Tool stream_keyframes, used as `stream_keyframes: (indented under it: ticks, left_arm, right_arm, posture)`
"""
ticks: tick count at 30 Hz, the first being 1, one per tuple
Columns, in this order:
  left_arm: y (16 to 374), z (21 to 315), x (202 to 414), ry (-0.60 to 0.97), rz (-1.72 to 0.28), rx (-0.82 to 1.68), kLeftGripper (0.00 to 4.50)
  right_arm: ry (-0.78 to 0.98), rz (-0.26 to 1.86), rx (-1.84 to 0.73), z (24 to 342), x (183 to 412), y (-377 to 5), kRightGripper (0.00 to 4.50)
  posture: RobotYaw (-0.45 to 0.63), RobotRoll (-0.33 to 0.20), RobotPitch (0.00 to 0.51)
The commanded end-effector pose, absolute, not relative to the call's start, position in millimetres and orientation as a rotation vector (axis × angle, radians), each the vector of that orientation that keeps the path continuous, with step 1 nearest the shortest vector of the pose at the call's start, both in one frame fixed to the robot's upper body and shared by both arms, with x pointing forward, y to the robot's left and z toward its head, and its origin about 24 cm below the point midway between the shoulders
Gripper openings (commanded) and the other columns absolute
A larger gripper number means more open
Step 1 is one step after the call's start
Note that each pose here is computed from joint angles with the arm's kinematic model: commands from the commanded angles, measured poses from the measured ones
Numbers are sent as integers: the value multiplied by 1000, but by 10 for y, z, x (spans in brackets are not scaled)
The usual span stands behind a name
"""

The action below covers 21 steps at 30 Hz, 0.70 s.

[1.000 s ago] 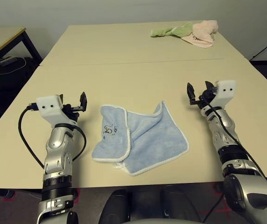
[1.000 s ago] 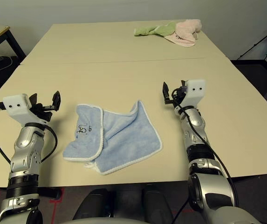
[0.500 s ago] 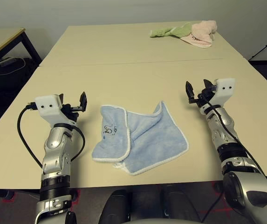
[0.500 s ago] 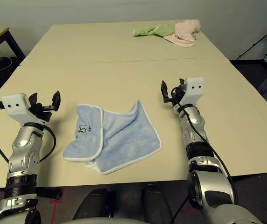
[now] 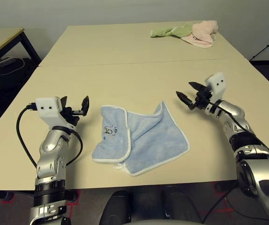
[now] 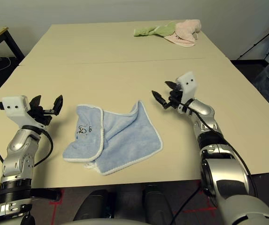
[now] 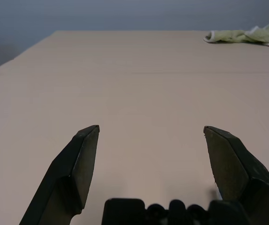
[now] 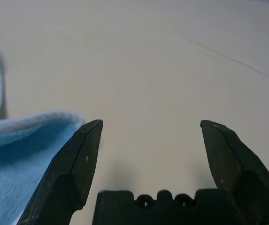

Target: Fold the towel and set it aside.

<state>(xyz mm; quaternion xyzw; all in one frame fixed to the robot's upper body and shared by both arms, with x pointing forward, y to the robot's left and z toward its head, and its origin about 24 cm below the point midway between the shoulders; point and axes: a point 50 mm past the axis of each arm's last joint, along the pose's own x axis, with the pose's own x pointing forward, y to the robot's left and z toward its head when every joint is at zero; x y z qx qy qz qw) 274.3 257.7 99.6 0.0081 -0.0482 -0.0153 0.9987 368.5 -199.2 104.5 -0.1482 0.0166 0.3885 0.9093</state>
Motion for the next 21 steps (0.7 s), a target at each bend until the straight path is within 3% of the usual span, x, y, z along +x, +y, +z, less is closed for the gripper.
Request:
stream_keyframes:
  ticks: [1,4,12,21]
  left_arm:
    - [2554,992,2711,-66,-72,30,4500]
    - [2523,999,2687,-53,-115,35,4500]
    - [2365,1078,2524,14,-536,53,4500]
    - [2238,1076,2498,130,-858,88,4500]
  right_arm:
    - [63,888,-404,1095,3716,-1931,4475]
    - [73,927,-479,1156,3749,-1889,4475]
    - [73,1018,-586,1322,3822,-1733,4475]
    - [103,1041,-695,1369,3842,-1722,4475]
  posture:
    - [45,0,56]
    - [60,0,57]
    - [77,0,58]
    - [83,0,69]
